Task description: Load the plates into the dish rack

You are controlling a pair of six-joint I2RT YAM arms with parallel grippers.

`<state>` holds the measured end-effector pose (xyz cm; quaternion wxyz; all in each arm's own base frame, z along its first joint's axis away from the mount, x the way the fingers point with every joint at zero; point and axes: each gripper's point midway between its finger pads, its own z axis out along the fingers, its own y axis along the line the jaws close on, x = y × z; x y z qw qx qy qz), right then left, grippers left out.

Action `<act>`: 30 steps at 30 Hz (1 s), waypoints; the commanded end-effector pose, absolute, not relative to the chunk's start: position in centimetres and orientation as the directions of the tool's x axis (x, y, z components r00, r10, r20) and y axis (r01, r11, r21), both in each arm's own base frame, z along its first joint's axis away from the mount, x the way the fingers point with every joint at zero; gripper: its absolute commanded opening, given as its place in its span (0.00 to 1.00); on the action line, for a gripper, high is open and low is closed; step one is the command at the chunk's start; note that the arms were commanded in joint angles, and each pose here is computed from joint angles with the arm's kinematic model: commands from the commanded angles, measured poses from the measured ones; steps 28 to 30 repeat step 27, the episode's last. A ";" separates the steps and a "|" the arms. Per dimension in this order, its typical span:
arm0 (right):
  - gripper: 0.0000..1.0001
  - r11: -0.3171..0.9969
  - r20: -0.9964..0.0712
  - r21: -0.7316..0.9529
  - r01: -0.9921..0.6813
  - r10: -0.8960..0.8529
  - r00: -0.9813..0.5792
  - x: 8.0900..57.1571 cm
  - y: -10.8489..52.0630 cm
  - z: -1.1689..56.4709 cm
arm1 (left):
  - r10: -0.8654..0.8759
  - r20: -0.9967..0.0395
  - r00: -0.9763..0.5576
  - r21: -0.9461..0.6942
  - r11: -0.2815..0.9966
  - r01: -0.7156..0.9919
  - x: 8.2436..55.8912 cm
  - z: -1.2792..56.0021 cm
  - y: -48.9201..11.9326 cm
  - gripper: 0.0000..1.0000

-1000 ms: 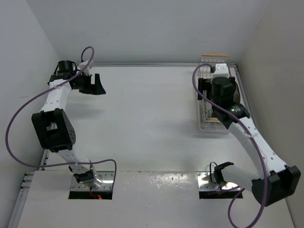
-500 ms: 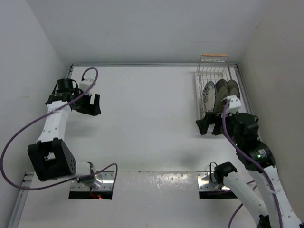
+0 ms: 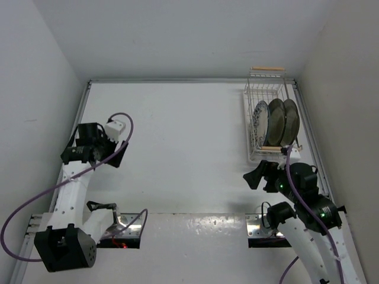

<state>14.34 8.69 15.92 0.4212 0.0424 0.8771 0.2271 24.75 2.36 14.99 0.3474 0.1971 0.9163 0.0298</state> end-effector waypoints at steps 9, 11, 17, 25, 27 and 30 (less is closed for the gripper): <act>0.99 0.863 -0.667 0.501 -0.073 0.331 -0.668 13.0 9.0 14.9 | 0.458 -0.586 -0.668 0.303 0.889 0.343 21.5 10.0 4.1 0.92; 0.99 0.862 -0.666 0.502 -0.071 0.334 -0.667 12.8 8.9 14.8 | 0.462 -0.565 -0.683 0.283 0.887 0.365 21.3 9.1 4.0 0.92; 0.99 0.870 -0.672 0.490 -0.048 0.343 -0.657 12.2 8.2 14.4 | 0.448 -0.518 -0.729 0.243 0.894 0.377 21.0 7.6 4.1 0.92; 0.99 0.868 -0.678 0.495 -0.033 0.362 -0.640 12.1 7.9 14.3 | 0.445 -0.527 -0.724 0.258 0.896 0.363 21.0 7.7 4.5 0.92; 0.99 0.874 -0.671 0.486 -0.024 0.355 -0.651 12.0 7.8 13.8 | 0.445 -0.527 -0.724 0.258 0.896 0.363 21.0 7.7 4.5 0.92; 0.99 0.874 -0.671 0.486 -0.024 0.355 -0.651 12.0 7.8 13.8 | 0.445 -0.527 -0.724 0.258 0.896 0.363 21.0 7.7 4.5 0.92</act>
